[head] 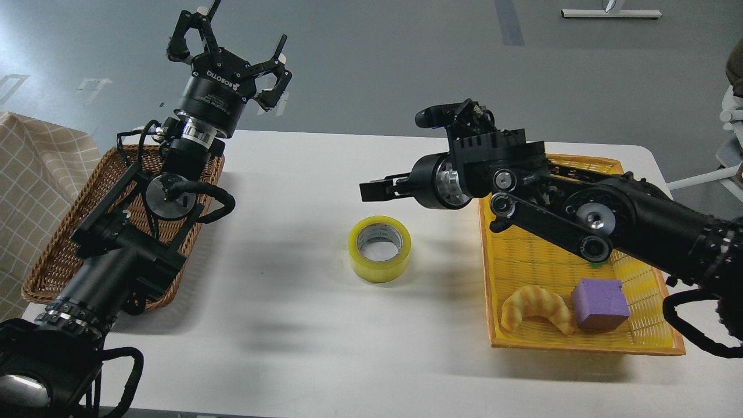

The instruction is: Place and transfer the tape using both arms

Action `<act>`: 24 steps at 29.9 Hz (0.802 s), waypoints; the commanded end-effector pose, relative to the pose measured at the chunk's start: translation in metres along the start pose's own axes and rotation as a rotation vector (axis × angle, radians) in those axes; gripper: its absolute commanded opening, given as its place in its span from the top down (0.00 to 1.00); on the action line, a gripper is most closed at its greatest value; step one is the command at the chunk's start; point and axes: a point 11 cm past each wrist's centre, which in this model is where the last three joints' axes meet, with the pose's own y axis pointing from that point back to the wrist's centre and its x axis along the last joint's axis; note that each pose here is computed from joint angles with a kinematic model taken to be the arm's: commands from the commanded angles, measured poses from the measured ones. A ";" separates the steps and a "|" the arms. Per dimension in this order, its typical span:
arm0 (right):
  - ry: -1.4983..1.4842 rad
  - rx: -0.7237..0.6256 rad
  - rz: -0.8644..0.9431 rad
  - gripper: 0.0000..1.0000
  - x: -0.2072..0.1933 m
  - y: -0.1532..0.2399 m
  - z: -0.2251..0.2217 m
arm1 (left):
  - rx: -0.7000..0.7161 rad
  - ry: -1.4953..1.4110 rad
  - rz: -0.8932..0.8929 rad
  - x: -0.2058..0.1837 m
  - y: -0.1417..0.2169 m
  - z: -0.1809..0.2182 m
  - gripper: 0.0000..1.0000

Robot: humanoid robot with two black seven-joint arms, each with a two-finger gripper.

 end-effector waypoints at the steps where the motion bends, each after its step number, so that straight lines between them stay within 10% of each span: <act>1: -0.032 0.003 0.053 0.00 0.012 0.027 0.018 | 0.008 -0.007 0.007 0.003 0.003 0.001 0.02; 24: -0.457 0.441 0.697 0.00 0.083 0.181 0.088 | 0.006 -0.053 0.013 0.008 0.005 0.019 0.02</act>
